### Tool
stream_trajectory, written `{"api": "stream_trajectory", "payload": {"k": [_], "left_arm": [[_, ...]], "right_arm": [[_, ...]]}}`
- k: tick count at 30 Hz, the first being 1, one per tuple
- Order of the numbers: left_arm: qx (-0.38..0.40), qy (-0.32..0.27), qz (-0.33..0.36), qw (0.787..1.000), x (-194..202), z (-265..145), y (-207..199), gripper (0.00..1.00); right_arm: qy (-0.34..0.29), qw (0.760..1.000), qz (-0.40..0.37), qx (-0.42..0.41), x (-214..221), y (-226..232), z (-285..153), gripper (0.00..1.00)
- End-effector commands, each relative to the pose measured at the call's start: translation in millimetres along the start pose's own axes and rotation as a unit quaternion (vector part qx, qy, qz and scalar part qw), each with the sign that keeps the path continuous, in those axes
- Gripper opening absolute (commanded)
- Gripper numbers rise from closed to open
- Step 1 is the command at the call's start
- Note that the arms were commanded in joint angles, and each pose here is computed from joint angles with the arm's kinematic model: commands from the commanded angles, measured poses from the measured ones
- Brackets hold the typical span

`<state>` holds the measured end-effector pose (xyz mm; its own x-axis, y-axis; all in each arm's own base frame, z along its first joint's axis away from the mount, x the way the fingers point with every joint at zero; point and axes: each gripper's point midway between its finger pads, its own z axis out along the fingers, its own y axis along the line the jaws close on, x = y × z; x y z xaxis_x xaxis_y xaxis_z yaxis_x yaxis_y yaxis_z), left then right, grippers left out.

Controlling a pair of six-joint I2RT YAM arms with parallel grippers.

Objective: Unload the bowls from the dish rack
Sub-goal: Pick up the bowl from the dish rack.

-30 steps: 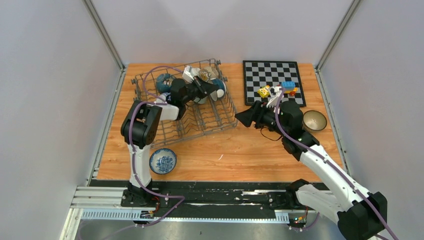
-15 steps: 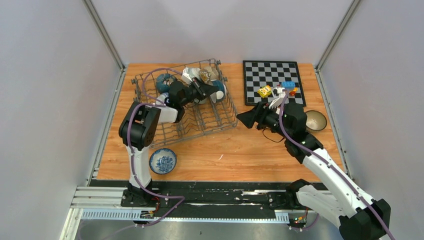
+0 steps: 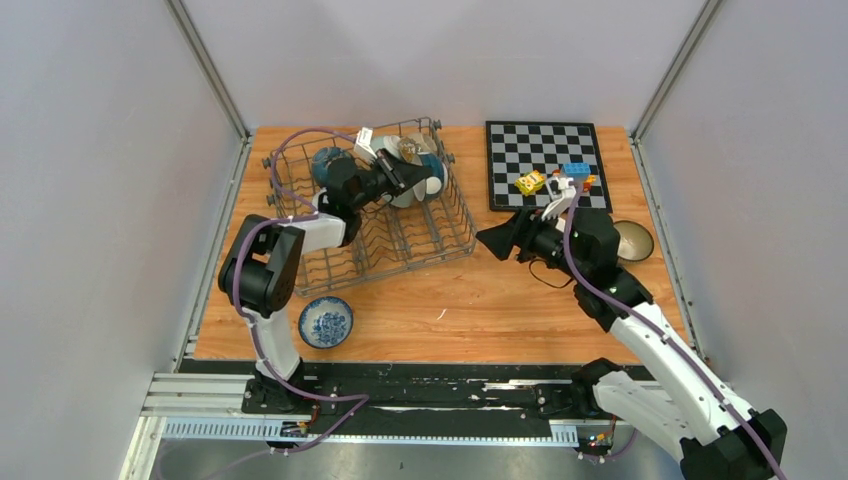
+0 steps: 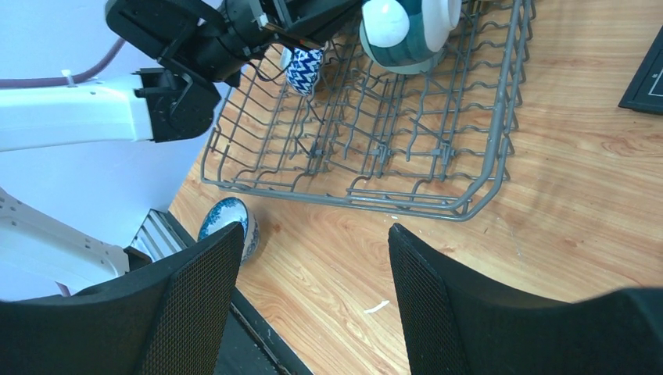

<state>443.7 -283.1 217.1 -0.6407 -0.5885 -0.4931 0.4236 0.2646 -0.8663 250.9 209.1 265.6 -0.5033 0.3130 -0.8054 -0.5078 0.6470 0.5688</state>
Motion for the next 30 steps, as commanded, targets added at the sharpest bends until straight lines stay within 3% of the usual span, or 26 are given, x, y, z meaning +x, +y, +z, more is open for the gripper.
{"api": "stream_trajectory", "payload": {"k": [1,6,9,14,19,26,30], "left_arm": [[0.052,-0.023,0.061,0.996,-25.9,-10.4,-58.4,0.00],[0.038,-0.011,0.102,0.994,-30.0,-26.5,-90.8,0.00],[0.003,0.019,0.168,0.986,-16.7,-42.4,-107.4,0.00],[-0.067,0.106,0.344,0.931,30.1,-85.0,-133.3,0.00],[-0.080,0.122,0.461,0.875,55.6,-137.4,-167.5,0.00],[-0.047,0.134,0.570,0.809,98.3,-189.6,-203.3,0.00],[-0.029,0.200,0.652,0.731,138.2,-207.6,-196.6,0.00]], "right_arm": [[-0.010,1.000,-0.028,0.000,-15.7,11.6,-9.9,0.72],[-0.027,0.998,-0.061,0.020,-39.2,19.0,-26.1,0.72],[-0.032,0.995,-0.082,0.036,-51.6,23.5,-40.3,0.74],[-0.044,0.990,-0.119,0.053,-77.6,38.4,-67.8,0.77],[-0.035,0.990,-0.131,0.046,-81.4,52.3,-90.0,0.78],[0.018,0.991,-0.132,0.019,-67.2,68.0,-107.4,0.76],[0.074,0.989,-0.127,0.010,-53.5,70.5,-107.0,0.74]]}}
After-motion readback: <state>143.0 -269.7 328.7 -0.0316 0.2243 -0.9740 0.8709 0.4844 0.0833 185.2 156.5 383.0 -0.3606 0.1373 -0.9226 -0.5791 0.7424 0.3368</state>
